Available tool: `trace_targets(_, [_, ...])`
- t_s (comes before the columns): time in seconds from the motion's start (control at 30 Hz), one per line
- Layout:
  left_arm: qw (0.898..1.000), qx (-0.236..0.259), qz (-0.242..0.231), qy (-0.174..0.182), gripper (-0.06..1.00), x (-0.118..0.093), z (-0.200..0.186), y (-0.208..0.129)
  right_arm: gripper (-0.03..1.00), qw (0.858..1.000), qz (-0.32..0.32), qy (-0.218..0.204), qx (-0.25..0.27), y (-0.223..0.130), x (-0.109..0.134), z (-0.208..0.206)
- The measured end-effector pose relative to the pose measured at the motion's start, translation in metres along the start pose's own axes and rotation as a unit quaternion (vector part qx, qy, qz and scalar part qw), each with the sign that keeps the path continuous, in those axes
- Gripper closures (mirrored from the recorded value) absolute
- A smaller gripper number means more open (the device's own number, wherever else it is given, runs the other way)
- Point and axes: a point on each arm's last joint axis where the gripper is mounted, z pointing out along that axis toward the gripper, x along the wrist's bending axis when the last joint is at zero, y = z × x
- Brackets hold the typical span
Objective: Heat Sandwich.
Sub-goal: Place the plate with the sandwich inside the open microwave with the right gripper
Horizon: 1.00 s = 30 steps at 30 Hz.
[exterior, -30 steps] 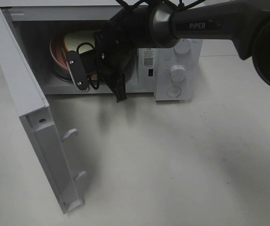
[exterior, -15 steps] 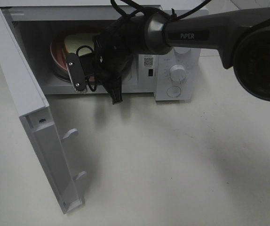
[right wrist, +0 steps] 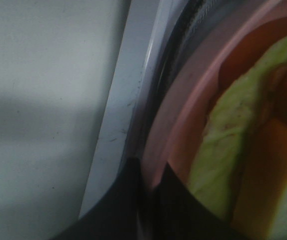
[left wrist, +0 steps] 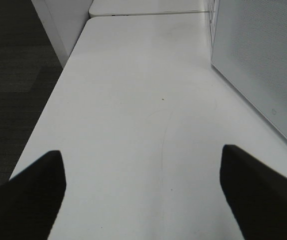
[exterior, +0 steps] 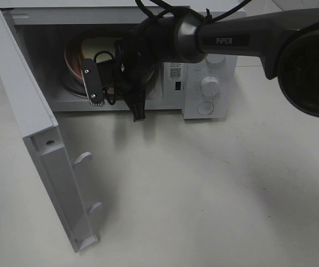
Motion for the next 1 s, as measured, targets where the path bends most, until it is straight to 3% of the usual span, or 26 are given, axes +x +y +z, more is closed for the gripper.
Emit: trace_targets(1.0, [1.0, 0.0, 0.0, 0.0, 0.17, 0.0, 0.0, 0.0, 0.91, 0.998, 0.04, -0.038, -0.003, -0.014, -0.008, 0.004])
